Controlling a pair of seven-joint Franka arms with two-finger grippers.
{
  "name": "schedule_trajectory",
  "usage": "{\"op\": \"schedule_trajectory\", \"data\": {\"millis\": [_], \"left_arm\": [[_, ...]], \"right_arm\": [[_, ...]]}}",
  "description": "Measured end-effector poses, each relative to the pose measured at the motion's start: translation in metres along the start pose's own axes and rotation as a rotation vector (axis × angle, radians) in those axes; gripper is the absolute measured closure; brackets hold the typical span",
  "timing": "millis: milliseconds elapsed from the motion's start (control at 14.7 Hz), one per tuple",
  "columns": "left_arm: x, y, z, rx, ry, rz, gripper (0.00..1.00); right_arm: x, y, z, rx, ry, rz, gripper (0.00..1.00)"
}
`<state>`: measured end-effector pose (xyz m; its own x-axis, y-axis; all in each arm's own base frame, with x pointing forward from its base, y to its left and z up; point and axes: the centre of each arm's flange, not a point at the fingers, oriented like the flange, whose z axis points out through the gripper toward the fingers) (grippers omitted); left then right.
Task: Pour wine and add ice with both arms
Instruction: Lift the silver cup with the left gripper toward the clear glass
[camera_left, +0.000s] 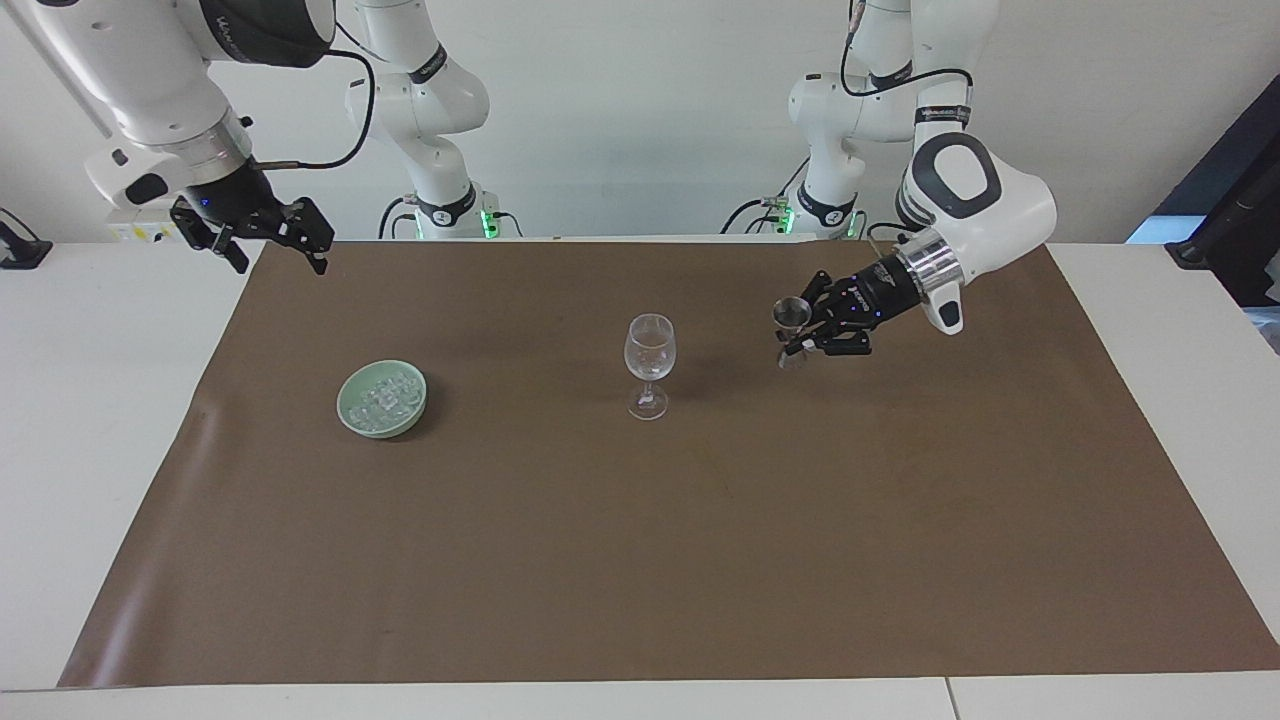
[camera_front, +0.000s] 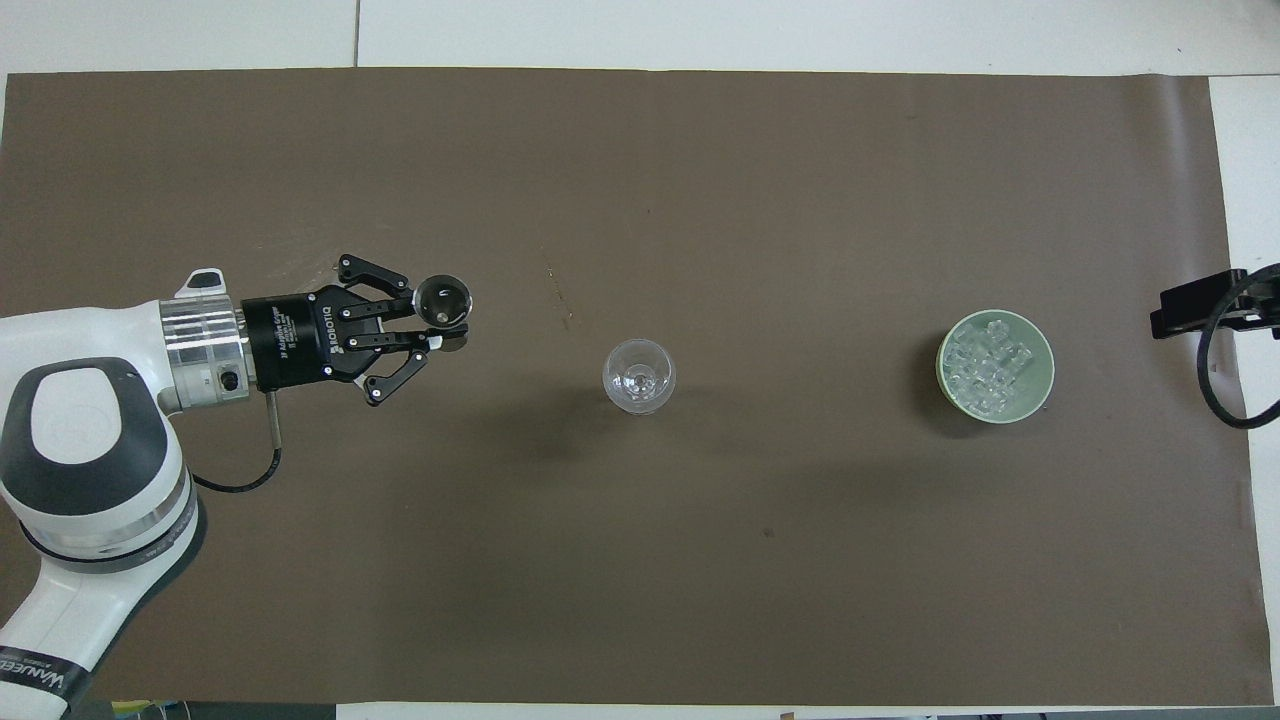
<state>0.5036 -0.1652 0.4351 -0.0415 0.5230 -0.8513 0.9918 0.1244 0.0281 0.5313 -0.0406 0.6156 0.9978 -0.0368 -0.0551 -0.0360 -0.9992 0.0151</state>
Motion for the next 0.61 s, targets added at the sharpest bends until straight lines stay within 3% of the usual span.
{"op": "schedule_trajectory", "data": {"millis": [613], "left_arm": [[-0.054, -0.022, 0.069, 0.083, 0.244, 0.116, 0.78]], "right_arm": [[0.0, 0.0, 0.0, 0.0, 0.0, 0.0, 0.0]]}}
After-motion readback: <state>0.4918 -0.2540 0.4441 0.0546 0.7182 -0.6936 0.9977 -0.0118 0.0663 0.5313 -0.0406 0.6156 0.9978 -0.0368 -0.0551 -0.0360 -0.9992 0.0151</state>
